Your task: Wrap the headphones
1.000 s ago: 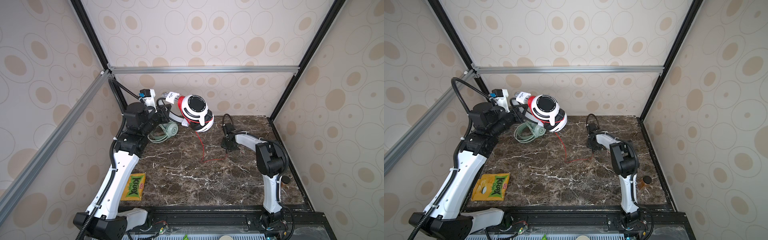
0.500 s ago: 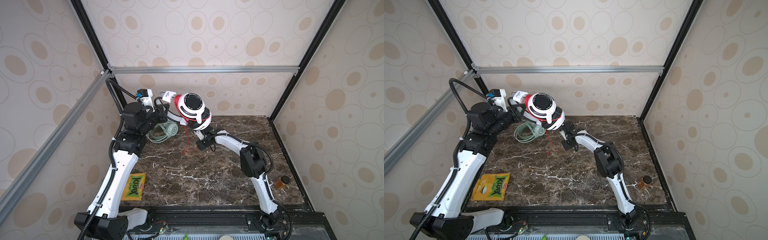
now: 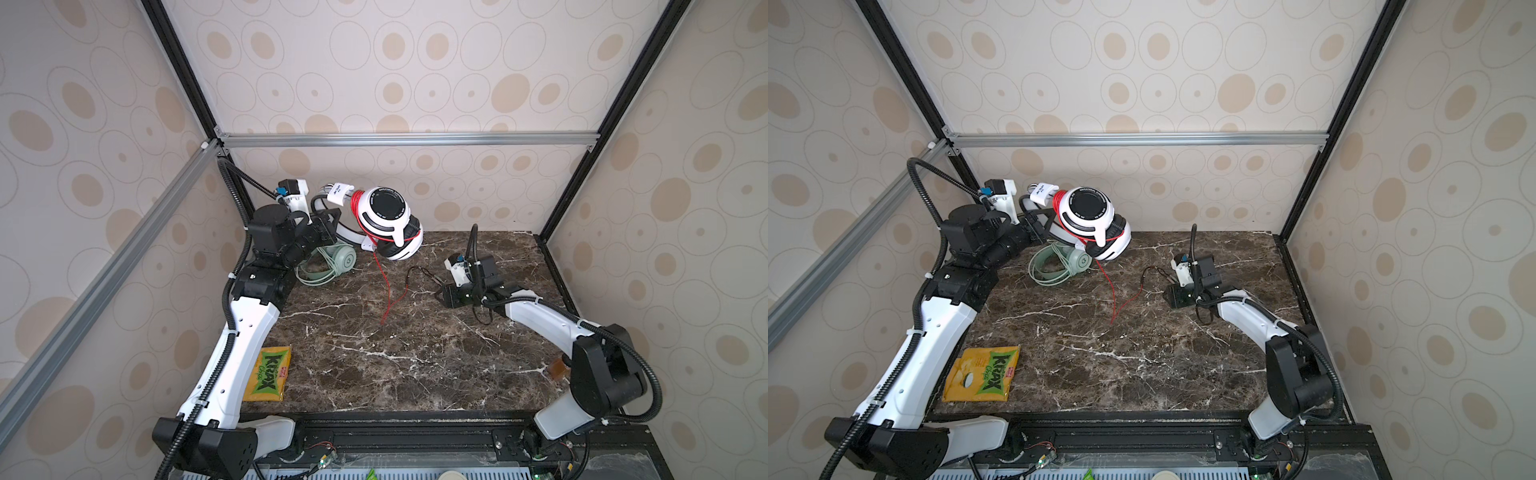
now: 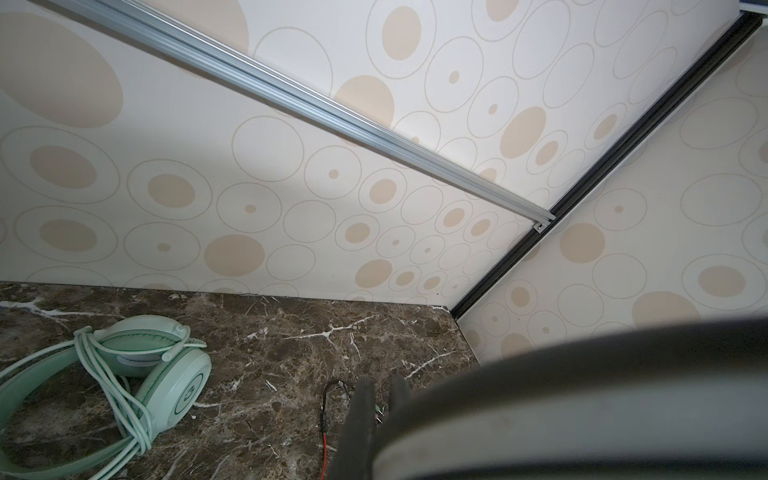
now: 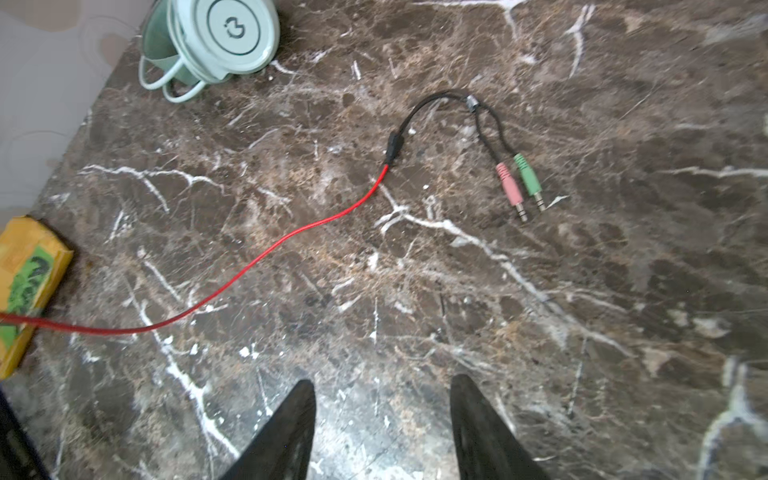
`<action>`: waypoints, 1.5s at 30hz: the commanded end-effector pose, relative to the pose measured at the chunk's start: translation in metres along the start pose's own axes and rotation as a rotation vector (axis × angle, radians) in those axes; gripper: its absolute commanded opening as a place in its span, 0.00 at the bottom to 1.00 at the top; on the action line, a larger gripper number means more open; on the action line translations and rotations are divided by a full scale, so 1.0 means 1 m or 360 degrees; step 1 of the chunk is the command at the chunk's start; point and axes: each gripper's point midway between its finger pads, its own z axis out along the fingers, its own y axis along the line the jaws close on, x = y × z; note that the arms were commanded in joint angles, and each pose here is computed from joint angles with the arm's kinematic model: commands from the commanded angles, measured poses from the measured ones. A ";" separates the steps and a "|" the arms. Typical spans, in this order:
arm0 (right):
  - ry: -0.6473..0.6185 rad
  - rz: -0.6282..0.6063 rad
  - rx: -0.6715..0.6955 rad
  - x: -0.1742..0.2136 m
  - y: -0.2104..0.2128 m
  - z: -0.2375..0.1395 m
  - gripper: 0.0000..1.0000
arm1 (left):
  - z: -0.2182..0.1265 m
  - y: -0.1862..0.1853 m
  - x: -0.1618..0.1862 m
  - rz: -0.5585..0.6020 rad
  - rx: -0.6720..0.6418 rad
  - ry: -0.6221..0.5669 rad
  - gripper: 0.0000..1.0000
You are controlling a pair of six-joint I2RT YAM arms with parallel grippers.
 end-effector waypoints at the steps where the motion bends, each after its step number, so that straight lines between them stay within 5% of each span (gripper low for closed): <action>1: -0.0081 0.0023 -0.0230 0.007 0.025 -0.004 0.55 | 0.001 -0.013 -0.019 -0.0052 0.0110 -0.0102 0.00; 16: -0.0341 -0.0149 -0.0924 -0.045 0.122 0.012 0.56 | -0.001 -0.013 -0.020 -0.0035 0.0100 -0.0114 0.00; 27: -0.0517 -0.0116 -0.1090 -0.066 0.154 0.035 0.58 | 0.000 -0.015 -0.020 -0.0047 0.0119 -0.0105 0.00; 45: -0.0429 0.0026 -0.1282 -0.046 0.187 0.075 0.54 | -0.004 -0.020 -0.022 -0.0049 0.0147 -0.0112 0.00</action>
